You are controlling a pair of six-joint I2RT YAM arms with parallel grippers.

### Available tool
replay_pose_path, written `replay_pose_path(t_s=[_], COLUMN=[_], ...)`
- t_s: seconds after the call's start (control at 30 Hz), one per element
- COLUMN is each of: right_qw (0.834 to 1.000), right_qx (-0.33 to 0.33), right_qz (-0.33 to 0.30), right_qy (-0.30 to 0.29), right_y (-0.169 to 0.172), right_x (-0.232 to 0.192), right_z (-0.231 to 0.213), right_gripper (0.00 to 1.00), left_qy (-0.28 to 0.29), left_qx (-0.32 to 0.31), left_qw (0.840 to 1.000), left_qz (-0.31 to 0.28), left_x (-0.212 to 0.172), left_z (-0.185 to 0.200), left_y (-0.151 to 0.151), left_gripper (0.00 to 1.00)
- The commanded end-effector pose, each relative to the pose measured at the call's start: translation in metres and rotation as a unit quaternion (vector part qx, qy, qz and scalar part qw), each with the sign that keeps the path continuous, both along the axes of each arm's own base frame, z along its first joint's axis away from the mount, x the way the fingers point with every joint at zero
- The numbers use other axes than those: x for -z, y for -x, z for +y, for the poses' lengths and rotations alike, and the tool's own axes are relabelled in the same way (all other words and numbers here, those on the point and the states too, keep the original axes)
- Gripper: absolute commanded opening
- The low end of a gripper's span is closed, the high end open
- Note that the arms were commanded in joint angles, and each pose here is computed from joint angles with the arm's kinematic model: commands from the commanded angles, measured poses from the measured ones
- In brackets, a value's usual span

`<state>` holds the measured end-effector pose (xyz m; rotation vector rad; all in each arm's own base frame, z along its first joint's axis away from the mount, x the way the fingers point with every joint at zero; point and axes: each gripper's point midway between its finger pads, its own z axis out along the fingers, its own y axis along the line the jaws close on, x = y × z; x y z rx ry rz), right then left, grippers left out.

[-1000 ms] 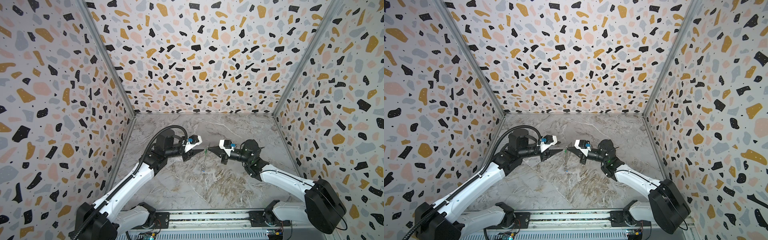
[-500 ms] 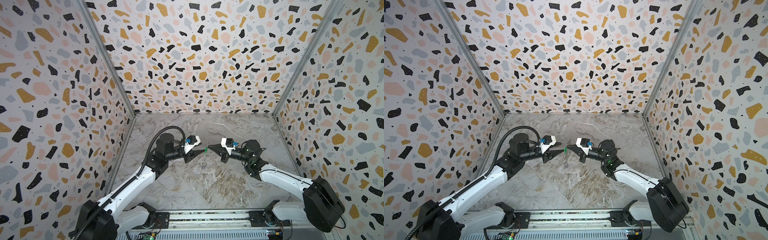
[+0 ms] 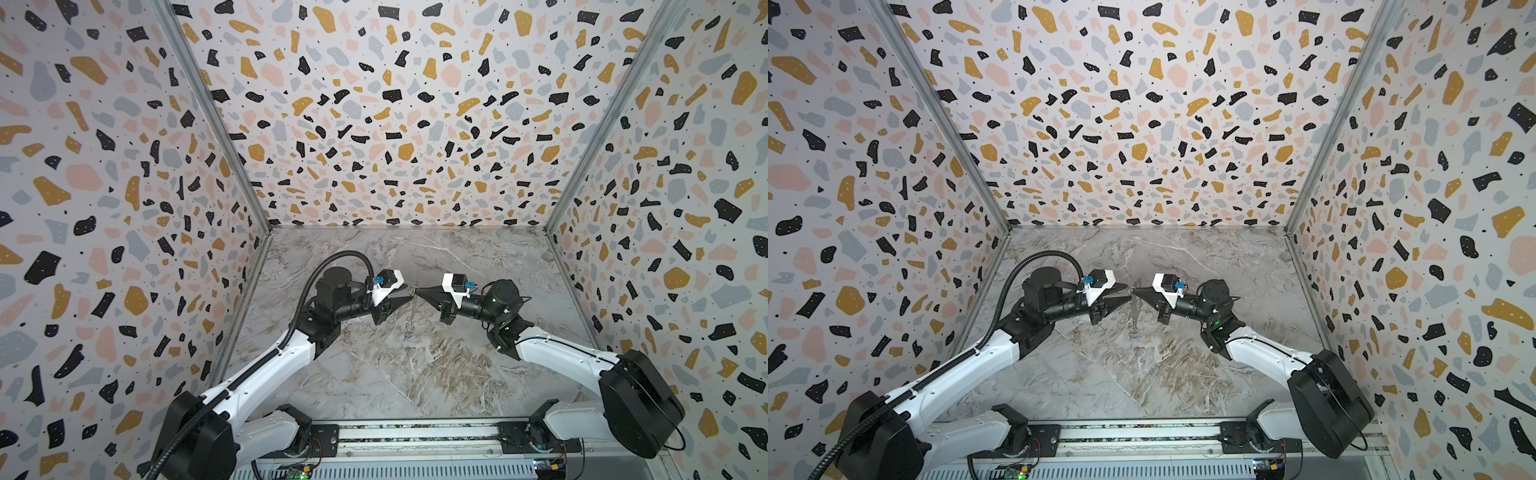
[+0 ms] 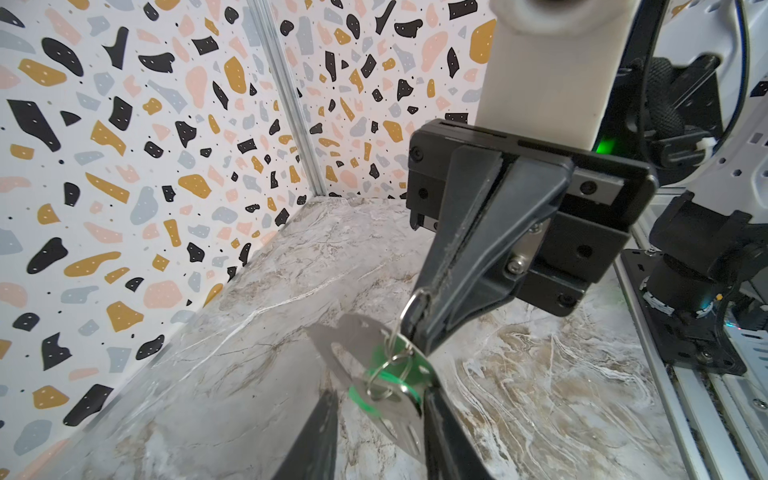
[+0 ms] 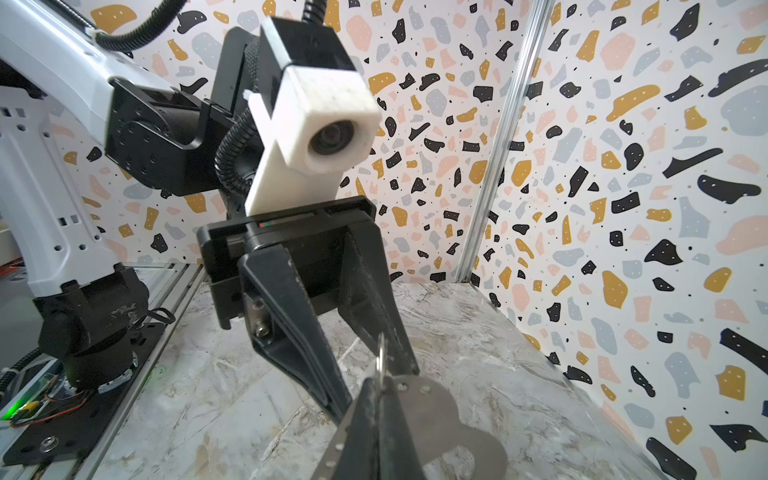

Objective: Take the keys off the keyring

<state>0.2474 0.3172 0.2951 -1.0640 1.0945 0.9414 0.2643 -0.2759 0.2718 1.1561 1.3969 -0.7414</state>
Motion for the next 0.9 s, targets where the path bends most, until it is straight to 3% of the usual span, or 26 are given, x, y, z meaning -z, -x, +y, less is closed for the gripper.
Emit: replay_pose_path(t_s=[0.0, 0.23, 0.37, 0.63, 0.87], right_qw=[1.000, 0.999, 0.999, 0.998, 0.994], right_qx=[0.004, 0.009, 0.013, 0.031, 0.063], right_qz=[-0.021, -0.021, -0.023, -0.031, -0.039], right_qy=[-0.023, -0.023, -0.025, -0.046, -0.075], right_y=[0.001, 0.001, 0.001, -0.002, -0.006], right_x=[-0.016, -0.015, -0.016, -0.025, -0.034], right_z=[-0.003, -0.004, -0.005, -0.008, -0.012], right_gripper=[0.00, 0.00, 0.00, 0.00, 0.00], left_qy=[0.013, 0.006, -0.001, 0.002, -0.021], left_qx=[0.005, -0.010, -0.037, -0.025, -0.006], left_qw=[1.000, 1.000, 0.999, 0.999, 1.000], left_qz=[-0.021, -0.018, -0.018, -0.022, -0.018], left_x=[-0.010, -0.006, -0.004, -0.005, 0.002], left_z=[-0.005, -0.007, -0.003, -0.007, -0.016], left_y=[0.001, -0.003, -0.011, -0.008, -0.003], left_gripper=[0.36, 0.34, 0.24, 0.05, 0.00])
